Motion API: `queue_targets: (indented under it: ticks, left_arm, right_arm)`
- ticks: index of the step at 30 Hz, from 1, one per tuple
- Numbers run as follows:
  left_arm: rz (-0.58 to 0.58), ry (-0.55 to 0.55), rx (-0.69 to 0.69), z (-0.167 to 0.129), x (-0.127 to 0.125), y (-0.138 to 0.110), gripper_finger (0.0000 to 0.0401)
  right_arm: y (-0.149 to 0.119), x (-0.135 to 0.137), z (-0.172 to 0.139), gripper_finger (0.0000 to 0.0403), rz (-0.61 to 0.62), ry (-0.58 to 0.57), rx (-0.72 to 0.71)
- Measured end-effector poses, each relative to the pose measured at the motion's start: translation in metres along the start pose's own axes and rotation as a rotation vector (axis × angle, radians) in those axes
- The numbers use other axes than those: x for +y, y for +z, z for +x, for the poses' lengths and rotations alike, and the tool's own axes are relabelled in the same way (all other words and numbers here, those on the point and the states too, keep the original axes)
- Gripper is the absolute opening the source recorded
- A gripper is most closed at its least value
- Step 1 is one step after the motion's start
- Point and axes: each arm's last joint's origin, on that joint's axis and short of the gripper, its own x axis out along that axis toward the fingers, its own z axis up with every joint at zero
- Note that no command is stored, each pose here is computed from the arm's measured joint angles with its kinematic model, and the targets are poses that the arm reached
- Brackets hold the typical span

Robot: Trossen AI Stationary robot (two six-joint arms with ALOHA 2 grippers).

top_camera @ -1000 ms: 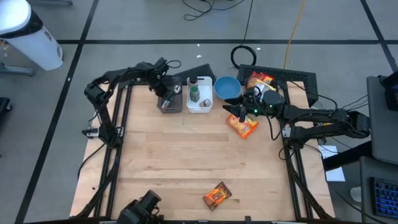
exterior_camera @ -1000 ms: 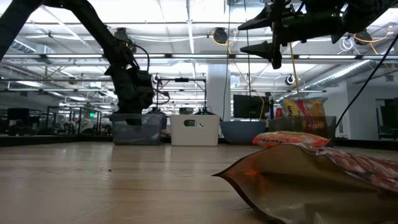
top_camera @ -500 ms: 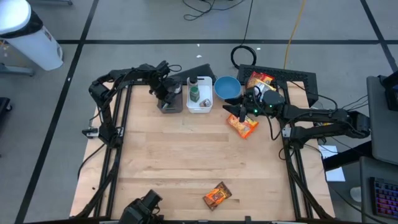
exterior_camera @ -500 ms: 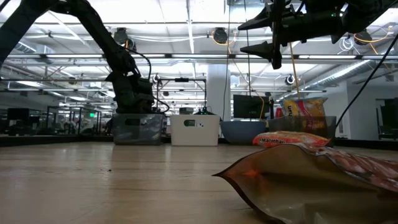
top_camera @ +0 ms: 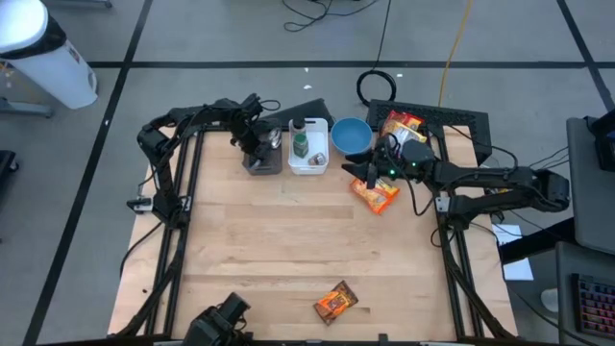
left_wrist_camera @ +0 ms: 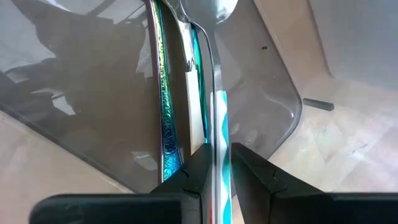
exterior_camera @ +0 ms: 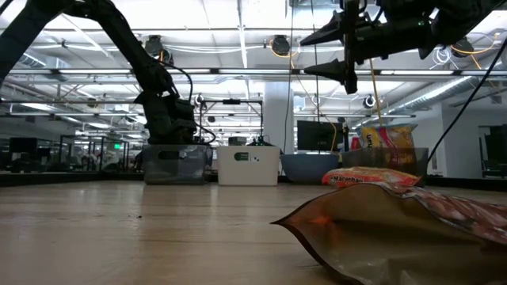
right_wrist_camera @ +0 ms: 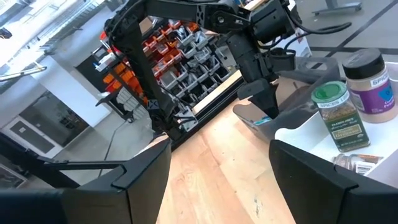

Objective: Pick & Place Food Item
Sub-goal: Put the blue patterned spoon into the left black bin, then put the orange noodle pack into the right black bin

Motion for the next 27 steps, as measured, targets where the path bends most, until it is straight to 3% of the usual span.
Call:
queue_targets:
  ticks: [9, 18, 23, 27]
  left_arm:
    - [0.020, -0.001, -0.003, -0.014, -0.004, 0.007, 0.0072]
    - [0.112, 0.006, -0.023, -0.069, -0.032, 0.026, 0.0072]
    - [0.116, -0.003, 0.005, -0.105, -0.052, 0.026, 0.0072]
    - [0.223, 0.001, -0.060, -0.139, -0.076, 0.016, 0.0072]
  right_arm:
    - [-0.001, 0.000, 0.001, 0.0265, 0.009, 0.000, 0.003]
    - [-0.001, 0.001, 0.001, 0.0265, 0.010, 0.008, 0.002]
    - [0.000, 0.003, 0.001, 0.0265, 0.007, 0.024, -0.005]
    - [0.001, 0.003, 0.001, 0.0265, -0.003, 0.026, -0.016]
